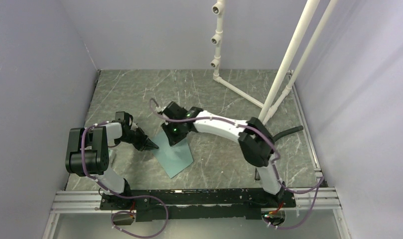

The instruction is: Place the letter into the envelope and seal it

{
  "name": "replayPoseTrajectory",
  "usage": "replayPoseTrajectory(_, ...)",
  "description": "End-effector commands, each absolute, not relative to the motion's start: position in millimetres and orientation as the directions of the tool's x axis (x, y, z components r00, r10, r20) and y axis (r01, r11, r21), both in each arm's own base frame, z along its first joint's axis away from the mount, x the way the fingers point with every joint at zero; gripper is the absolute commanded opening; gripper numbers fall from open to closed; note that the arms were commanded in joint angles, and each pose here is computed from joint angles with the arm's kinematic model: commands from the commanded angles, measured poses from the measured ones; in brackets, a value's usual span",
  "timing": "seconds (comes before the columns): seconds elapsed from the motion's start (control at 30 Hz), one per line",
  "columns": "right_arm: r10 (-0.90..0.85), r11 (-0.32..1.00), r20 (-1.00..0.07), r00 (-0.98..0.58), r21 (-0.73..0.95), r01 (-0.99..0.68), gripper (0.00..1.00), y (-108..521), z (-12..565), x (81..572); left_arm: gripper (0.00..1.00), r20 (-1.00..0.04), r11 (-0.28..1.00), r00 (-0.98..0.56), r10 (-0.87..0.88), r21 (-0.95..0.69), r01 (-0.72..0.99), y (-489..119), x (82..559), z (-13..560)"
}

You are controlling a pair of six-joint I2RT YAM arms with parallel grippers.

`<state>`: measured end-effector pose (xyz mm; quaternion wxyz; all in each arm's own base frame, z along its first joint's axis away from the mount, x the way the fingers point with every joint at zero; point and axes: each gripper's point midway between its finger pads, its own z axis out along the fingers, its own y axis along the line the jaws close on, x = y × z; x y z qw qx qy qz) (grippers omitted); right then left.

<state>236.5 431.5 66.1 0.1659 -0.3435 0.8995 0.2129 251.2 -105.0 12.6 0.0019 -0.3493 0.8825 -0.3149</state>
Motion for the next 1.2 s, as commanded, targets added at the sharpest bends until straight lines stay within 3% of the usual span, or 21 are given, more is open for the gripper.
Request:
replayPoseTrajectory(0.0, -0.392, 0.625, -0.610, -0.689, 0.373, -0.686, 0.00, 422, 151, 262, 0.02, 0.130, 0.628, -0.766, -0.630, -0.496, -0.600, -88, 257, -3)
replayPoseTrajectory(0.27, -0.188, 0.751, -0.617, -0.764, 0.411, -0.517, 0.00, 366, 145, 312, 0.04, 0.077, 0.621, -0.819, -0.569, -0.612, -0.490, -99, 277, 23)
replayPoseTrajectory(0.47, -0.067, 0.752, -0.600, -0.797, 0.495, -0.435, 0.00, 336, 126, 354, 0.27, 0.044, 0.614, -0.859, -0.510, -0.682, -0.398, -108, 284, 43)
replayPoseTrajectory(0.63, -0.051, 0.751, -0.598, -0.800, 0.506, -0.425, 0.00, 319, 102, 376, 0.37, 0.039, 0.614, -0.865, -0.500, -0.688, -0.386, -109, 283, 47)
replayPoseTrajectory(1.17, -0.079, 0.761, -0.503, -0.861, 0.527, -0.378, 0.06, 294, 53, 338, 0.51, 0.019, 0.625, -0.877, -0.481, -0.694, -0.358, -109, 282, 64)
